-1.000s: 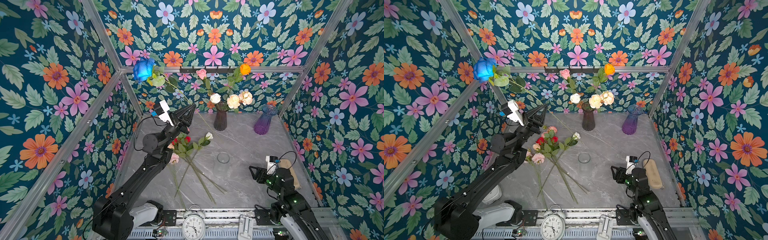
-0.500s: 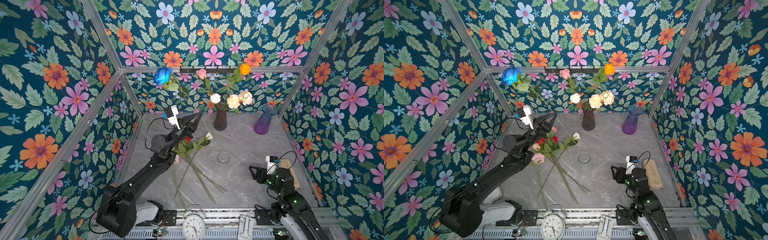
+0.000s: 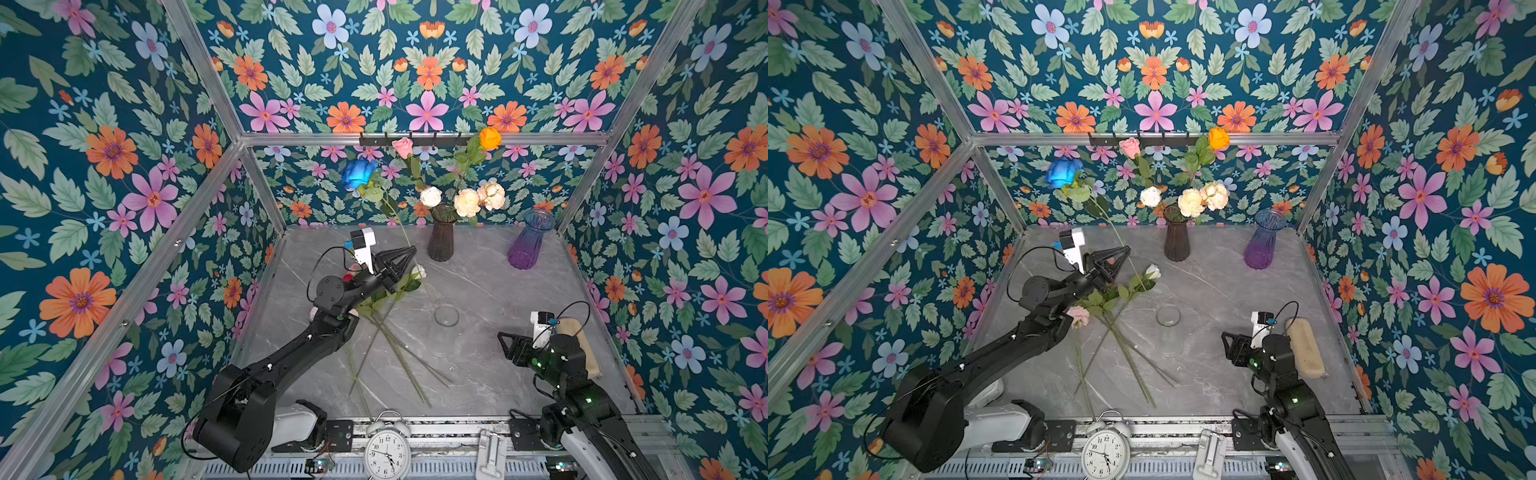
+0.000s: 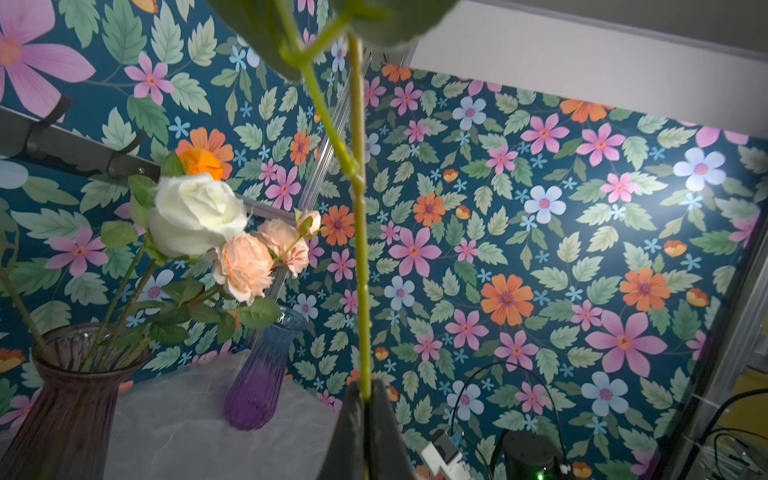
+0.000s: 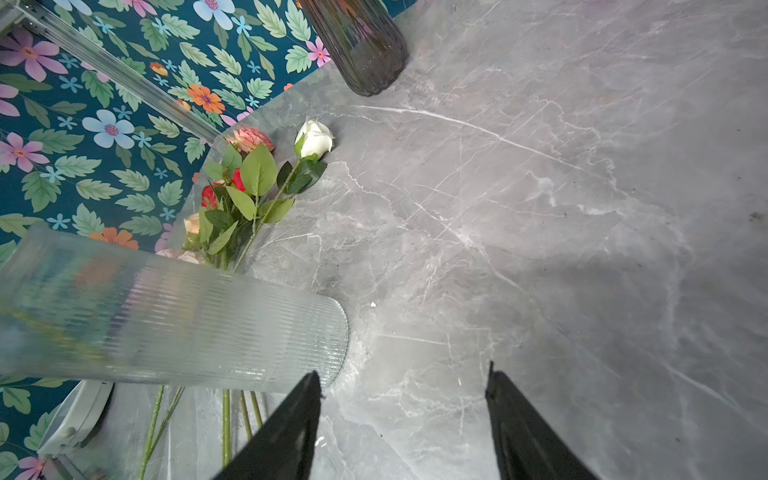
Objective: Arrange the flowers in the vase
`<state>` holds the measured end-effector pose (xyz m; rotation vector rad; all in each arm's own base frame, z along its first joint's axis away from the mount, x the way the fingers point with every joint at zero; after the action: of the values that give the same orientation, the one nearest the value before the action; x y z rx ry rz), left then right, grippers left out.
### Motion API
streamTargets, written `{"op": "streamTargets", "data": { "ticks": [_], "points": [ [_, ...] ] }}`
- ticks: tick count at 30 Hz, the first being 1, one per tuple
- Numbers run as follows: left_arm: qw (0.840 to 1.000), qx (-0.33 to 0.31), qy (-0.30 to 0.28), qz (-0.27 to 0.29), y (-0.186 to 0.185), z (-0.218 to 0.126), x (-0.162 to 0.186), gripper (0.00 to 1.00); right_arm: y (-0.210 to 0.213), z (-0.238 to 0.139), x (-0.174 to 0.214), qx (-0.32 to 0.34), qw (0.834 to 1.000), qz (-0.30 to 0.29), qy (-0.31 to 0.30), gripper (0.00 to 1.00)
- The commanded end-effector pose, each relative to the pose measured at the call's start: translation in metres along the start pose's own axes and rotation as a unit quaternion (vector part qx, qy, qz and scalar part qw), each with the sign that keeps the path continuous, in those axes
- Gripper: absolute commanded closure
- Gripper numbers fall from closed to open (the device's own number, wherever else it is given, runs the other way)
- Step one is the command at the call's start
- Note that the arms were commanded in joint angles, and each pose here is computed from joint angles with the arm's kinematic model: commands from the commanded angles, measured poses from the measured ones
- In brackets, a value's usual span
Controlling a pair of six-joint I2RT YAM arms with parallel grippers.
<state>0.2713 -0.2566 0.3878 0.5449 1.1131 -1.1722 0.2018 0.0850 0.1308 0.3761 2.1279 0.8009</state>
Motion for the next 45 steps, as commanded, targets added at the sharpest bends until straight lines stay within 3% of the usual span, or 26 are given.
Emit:
{"op": "streamTargets", "data": {
  "ticks": [1, 5, 12, 13, 17, 19, 25, 28, 32, 36, 41, 45],
  "points": [
    [0.996, -0.023, 0.052, 0.069, 0.0, 0.003, 0.025, 1.0, 0.004, 0.001, -0.007, -0.005, 1.0, -0.001, -0.012, 0.35],
    [0.991, -0.041, 0.105, 0.077, 0.003, 0.011, 0.048, 1.0, 0.008, 0.003, -0.006, -0.013, 1.0, -0.005, -0.006, 0.35],
    [0.994, -0.002, 0.105, 0.026, -0.016, 0.019, 0.063, 0.93, 0.004, 0.002, -0.009, -0.002, 1.0, -0.002, -0.017, 0.35],
    [0.994, -0.003, 0.108, 0.021, -0.018, 0.018, 0.067, 0.86, 0.003, 0.002, -0.01, 0.002, 1.0, 0.0, -0.019, 0.36],
    [0.992, -0.047, 0.114, 0.011, -0.015, 0.002, 0.083, 0.39, -0.001, 0.005, -0.011, 0.015, 1.0, 0.004, -0.015, 0.36],
    [0.991, -0.069, 0.112, 0.013, -0.013, -0.011, 0.085, 0.32, -0.001, 0.006, -0.011, 0.019, 1.0, 0.006, -0.012, 0.36],
    [0.971, -0.16, 0.166, 0.057, 0.004, -0.045, 0.091, 0.32, -0.001, 0.014, -0.01, 0.025, 1.0, 0.006, 0.004, 0.36],
    [0.945, -0.254, 0.196, 0.059, 0.026, -0.069, 0.093, 0.32, -0.001, 0.016, -0.009, 0.025, 1.0, 0.006, 0.011, 0.36],
    [0.894, -0.38, 0.237, 0.018, 0.054, -0.103, 0.101, 0.3, -0.001, 0.016, -0.009, 0.026, 1.0, 0.006, 0.01, 0.35],
    [0.867, -0.417, 0.271, -0.023, 0.063, -0.127, 0.121, 0.32, -0.001, 0.015, -0.009, 0.023, 1.0, 0.005, 0.009, 0.35],
    [0.858, -0.414, 0.286, -0.099, 0.077, -0.141, 0.14, 0.39, 0.0, 0.017, -0.008, 0.021, 1.0, 0.004, 0.013, 0.35],
    [0.847, -0.427, 0.299, -0.106, 0.09, -0.148, 0.145, 0.4, 0.001, 0.019, -0.008, 0.021, 1.0, 0.004, 0.017, 0.35]
  ]
}}
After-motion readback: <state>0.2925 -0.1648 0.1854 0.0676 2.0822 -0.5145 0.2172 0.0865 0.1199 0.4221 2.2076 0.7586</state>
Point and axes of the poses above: each gripper's point midway between its finger pads, its own z axis out along the fingers, its own y axis along the line the jaws close on, x = y × z, the point moved 2 cm from there along -z, back along the fingers, and after that the axes turned 11 degrees about z, right-handed, at the moved point
